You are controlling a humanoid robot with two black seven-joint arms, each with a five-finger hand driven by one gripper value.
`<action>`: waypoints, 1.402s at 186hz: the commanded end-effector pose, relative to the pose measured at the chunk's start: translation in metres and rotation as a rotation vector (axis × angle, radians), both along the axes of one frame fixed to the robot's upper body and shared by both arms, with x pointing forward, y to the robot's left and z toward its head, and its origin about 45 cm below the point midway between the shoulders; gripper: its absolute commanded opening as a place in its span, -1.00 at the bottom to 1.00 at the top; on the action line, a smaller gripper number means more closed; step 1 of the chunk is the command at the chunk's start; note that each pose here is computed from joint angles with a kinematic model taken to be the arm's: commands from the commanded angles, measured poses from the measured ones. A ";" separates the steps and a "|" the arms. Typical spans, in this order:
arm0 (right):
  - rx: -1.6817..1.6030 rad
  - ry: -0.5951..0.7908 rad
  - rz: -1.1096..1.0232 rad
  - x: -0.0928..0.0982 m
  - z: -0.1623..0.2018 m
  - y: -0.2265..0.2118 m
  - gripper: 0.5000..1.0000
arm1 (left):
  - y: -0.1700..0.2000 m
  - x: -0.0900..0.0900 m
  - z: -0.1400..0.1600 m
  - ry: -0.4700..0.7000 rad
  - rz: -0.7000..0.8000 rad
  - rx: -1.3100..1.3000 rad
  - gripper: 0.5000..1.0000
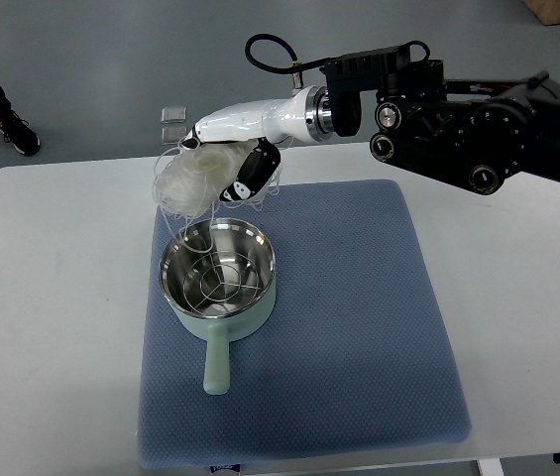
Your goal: Put vermicelli into pot with right hand
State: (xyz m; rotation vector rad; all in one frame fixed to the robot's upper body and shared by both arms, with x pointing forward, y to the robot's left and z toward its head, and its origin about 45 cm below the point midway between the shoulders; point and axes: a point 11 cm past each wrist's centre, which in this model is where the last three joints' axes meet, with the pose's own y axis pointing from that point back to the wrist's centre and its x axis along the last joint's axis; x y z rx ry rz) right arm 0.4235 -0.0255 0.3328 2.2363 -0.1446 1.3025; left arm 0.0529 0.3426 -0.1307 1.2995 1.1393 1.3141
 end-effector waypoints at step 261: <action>0.548 0.247 -0.657 0.069 -0.032 -0.111 0.51 | -0.001 -0.004 -0.001 0.007 0.002 -0.003 1.00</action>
